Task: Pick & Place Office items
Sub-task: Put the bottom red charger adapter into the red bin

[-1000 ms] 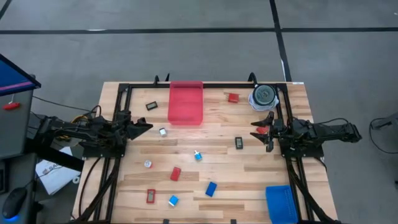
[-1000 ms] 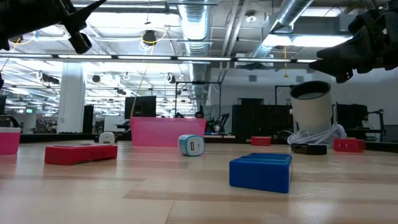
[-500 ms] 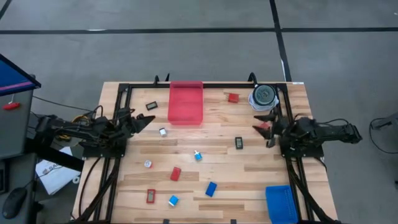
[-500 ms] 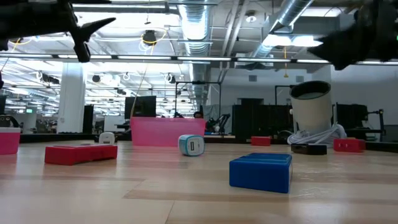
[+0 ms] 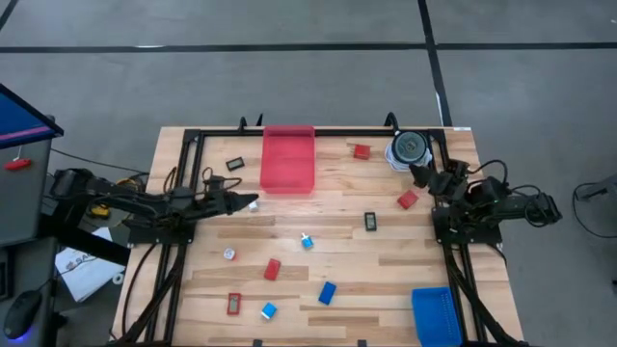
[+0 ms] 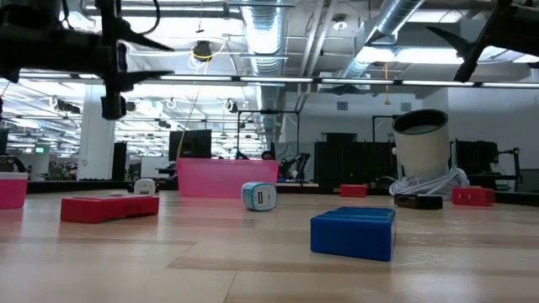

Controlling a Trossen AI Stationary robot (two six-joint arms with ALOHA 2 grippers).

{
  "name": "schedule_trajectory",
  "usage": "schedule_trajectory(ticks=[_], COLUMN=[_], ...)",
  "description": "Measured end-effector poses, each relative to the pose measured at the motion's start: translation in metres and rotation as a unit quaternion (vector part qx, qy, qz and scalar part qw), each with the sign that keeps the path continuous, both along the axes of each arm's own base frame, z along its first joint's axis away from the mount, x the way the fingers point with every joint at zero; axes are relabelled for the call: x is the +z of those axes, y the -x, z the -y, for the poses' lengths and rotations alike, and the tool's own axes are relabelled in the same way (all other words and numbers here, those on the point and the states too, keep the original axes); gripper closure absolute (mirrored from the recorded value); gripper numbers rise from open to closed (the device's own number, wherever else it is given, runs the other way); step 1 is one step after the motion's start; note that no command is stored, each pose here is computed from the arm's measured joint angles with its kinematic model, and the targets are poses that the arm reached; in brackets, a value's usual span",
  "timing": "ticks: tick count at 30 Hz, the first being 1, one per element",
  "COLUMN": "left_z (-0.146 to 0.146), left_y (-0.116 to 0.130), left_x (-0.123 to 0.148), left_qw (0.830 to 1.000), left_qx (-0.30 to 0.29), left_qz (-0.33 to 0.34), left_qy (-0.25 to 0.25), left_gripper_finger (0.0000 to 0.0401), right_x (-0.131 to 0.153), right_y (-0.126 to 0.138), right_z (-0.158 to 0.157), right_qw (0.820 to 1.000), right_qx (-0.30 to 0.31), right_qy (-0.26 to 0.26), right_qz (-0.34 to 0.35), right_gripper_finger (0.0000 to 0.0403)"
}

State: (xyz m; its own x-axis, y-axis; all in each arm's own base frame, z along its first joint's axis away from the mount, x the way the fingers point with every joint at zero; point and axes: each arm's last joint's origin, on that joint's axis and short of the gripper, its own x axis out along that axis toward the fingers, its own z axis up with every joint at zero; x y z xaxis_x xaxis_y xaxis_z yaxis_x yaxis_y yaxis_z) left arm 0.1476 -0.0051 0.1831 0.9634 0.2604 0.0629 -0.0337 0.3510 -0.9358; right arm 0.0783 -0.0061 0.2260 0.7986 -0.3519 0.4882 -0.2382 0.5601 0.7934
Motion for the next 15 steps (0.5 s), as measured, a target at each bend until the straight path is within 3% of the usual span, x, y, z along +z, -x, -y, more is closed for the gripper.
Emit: schedule_trajectory(ticks=[4, 7, 15], left_z=[0.003, 0.007, 0.016], left_y=[-0.006, -0.011, -0.025], left_x=[-0.006, -0.002, 0.025], left_qw=[0.999, 0.999, 0.982], left_qx=[-0.032, -0.048, -0.12], left_qz=[-0.016, 0.012, 0.113], left_qy=[-0.001, -0.003, -0.09], left_gripper_finger=[0.0259, 0.0259, 0.0266], right_x=[0.001, 0.001, -0.002], right_y=[0.001, 0.0, -0.006], right_z=[0.0, -0.001, -0.008], right_qw=[1.0, 0.997, 0.993], right_qx=[0.007, 0.042, 0.105], right_qy=[-0.014, -0.052, -0.056], right_qz=[0.014, 0.028, 0.007], right_gripper_finger=[0.018, 0.018, 0.018])
